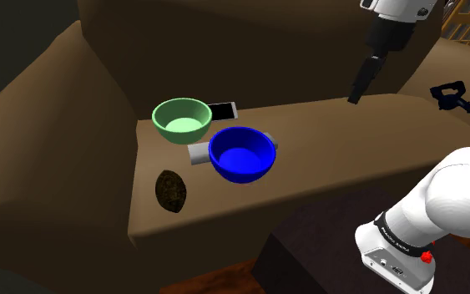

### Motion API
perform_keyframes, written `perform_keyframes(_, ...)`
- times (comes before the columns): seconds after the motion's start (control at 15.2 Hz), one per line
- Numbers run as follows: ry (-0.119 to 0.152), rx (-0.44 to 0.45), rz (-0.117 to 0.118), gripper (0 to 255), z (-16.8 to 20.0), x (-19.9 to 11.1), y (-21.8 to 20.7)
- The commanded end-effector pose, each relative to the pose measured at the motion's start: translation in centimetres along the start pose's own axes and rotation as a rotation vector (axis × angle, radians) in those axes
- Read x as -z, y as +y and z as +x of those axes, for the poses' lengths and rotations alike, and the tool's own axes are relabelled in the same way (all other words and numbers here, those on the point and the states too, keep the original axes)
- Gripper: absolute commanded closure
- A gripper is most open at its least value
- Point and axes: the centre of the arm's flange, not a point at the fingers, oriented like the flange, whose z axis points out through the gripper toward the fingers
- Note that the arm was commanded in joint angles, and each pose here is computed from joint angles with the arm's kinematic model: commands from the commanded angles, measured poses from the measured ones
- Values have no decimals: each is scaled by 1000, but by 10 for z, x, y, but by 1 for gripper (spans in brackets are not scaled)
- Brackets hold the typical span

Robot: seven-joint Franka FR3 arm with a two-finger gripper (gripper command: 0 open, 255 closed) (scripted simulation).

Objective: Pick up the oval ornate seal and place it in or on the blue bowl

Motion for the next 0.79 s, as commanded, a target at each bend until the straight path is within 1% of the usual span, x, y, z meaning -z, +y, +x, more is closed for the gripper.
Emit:
perform_keyframes(0.0, 0, 0, 0, 0, 0, 0, 0)
perform_keyframes(0.73, 58, -65, -62, 0, 71, -71, -109)
